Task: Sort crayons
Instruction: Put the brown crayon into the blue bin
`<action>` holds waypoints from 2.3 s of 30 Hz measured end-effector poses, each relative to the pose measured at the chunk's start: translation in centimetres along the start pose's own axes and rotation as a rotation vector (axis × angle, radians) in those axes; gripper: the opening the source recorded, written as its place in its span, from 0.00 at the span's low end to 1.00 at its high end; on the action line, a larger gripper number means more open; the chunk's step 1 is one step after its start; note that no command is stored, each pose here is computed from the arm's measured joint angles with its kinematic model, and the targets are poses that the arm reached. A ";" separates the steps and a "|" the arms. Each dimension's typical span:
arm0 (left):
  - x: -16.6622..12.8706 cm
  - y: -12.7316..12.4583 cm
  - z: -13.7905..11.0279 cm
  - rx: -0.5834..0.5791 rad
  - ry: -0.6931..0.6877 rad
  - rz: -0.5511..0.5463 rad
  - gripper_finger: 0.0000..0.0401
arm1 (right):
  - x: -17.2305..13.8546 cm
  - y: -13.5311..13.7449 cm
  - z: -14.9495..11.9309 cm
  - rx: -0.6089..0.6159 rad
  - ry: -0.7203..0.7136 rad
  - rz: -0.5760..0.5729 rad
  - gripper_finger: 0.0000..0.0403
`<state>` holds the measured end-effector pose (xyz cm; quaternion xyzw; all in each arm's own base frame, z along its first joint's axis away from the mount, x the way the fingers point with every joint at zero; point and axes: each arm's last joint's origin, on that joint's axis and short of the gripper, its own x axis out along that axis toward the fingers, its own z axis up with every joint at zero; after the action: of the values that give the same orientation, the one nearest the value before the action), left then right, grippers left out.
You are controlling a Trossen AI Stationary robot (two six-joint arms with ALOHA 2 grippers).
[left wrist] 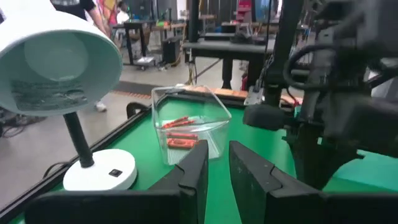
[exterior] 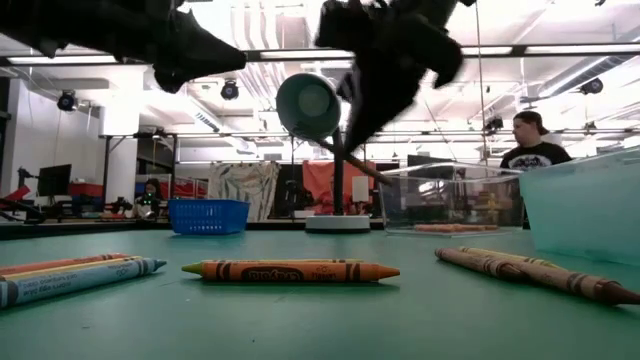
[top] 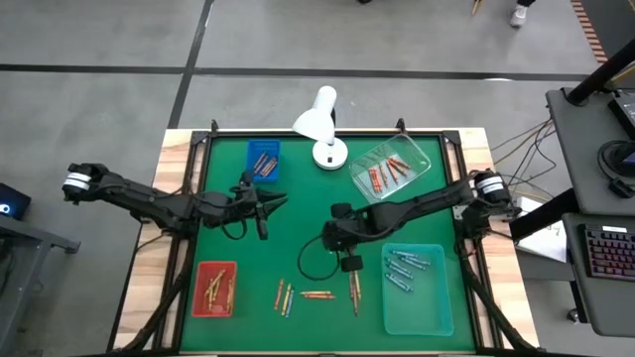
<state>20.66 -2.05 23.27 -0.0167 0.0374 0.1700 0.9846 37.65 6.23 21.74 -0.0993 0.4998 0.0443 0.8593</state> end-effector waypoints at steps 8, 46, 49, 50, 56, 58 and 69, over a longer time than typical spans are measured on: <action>-0.7 0.2 -1.6 0.029 -0.082 -0.107 0.12 | -0.3 -1.0 1.8 -0.083 -0.410 -0.061 0.03; 1.1 -1.7 -5.0 0.145 -0.234 -0.429 0.34 | -2.9 -4.5 5.1 -0.069 -0.911 0.006 0.03; 1.3 -1.7 -5.3 0.152 -0.234 -0.402 0.29 | -2.9 -4.5 5.1 -0.070 -0.909 0.006 0.03; 1.4 -1.7 -5.4 0.155 -0.228 -0.385 0.27 | -2.9 -4.5 5.1 -0.073 -0.909 0.005 0.03; 1.5 -1.6 -5.6 0.167 -0.212 -0.343 0.06 | -2.9 -4.6 5.1 -0.086 -0.909 -0.006 0.03; 1.5 -1.6 -5.6 0.169 -0.213 -0.344 0.02 | -2.9 -4.6 5.1 -0.085 -0.909 -0.008 0.03; 1.5 -1.6 -5.6 0.167 -0.211 -0.336 0.01 | -2.9 -4.6 5.2 -0.055 -0.883 -0.011 0.13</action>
<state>22.22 -3.28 17.62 0.0768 -0.0554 0.0004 0.9955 41.40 2.96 27.33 -0.0961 0.0827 0.0912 0.9877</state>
